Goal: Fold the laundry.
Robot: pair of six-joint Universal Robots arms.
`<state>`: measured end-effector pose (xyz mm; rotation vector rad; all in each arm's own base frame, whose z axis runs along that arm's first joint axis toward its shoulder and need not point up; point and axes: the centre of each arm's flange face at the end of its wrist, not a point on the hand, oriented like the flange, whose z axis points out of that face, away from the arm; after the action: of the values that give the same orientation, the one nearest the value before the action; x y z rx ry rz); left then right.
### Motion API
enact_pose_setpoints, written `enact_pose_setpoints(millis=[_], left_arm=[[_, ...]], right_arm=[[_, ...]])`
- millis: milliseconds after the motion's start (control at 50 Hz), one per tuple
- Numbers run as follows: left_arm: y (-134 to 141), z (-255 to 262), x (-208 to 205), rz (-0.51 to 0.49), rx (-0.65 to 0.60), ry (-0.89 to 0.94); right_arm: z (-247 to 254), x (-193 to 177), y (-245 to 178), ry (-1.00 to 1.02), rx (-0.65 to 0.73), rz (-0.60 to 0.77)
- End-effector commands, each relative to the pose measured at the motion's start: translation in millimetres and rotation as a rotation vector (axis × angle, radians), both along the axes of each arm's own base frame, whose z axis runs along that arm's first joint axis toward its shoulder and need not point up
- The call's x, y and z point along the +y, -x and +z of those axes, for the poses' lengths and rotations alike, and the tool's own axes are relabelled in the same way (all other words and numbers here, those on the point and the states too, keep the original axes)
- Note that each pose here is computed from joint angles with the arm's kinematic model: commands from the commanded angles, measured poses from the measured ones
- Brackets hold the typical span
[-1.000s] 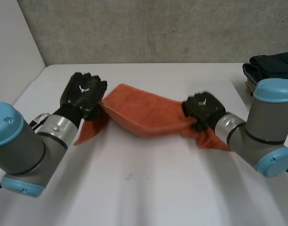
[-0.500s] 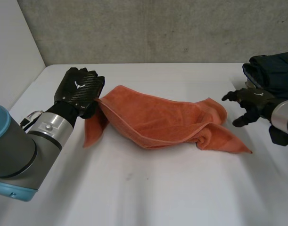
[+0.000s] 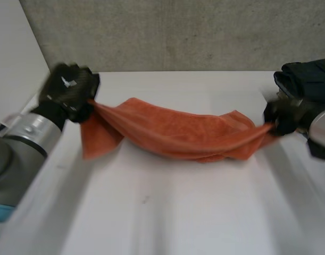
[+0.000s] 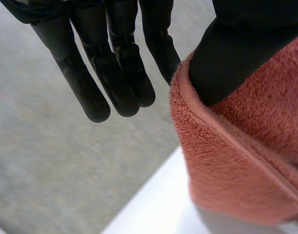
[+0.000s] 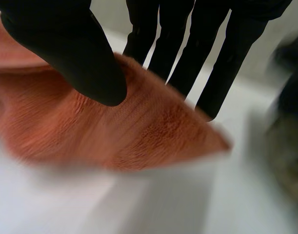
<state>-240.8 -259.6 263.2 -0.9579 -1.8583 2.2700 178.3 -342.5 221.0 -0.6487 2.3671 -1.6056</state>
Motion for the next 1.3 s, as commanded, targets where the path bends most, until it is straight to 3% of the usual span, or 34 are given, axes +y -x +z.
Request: enact_pose_setpoints(millis=[20, 140, 220, 380, 460, 540, 680, 780, 860, 920, 1000, 1140, 1300], left_arm=[[-25, 77, 19, 0.054, 0.033, 0.116], [-28, 112, 37, 0.011, 0.012, 0.083], [-37, 106, 24, 0.047, -0.014, -0.003], [-35, 39, -29, 0.072, -0.151, -0.200], [-24, -9, -68, 0.048, -0.244, -0.264], [-10, -20, -104, 0.054, -0.268, -0.175], [7, 55, -151, 0.117, -0.148, 0.303], [6, 137, -132, 0.158, -0.030, 0.658], [-1, 152, -106, 0.151, -0.028, 0.682], [-4, 144, -94, 0.139, -0.038, 0.643], [-6, 97, -85, 0.092, -0.077, 0.474], [-13, 3, -63, 0.045, -0.150, 0.156], [-32, -97, -59, 0.034, -0.212, -0.145]], right_arm=[[121, 50, 8, 0.410, 0.169, 0.017], [165, 88, 18, 0.538, 0.416, 0.017], [164, 90, 13, 0.523, 0.462, 0.009], [85, 54, -27, 0.313, 0.642, 0.113], [52, 24, -45, 0.300, 0.675, 0.109], [49, -13, -63, 0.453, 0.613, 0.050], [120, -55, -78, 0.894, 0.383, -0.160], [179, -51, -81, 1.182, 0.227, -0.284], [178, -41, -88, 1.172, 0.211, -0.255], [165, -35, -90, 1.133, 0.218, -0.224], [135, -20, -87, 1.036, 0.251, -0.165], [45, 8, -78, 0.709, 0.322, -0.003], [-18, 14, -42, 0.408, 0.339, -0.001]])
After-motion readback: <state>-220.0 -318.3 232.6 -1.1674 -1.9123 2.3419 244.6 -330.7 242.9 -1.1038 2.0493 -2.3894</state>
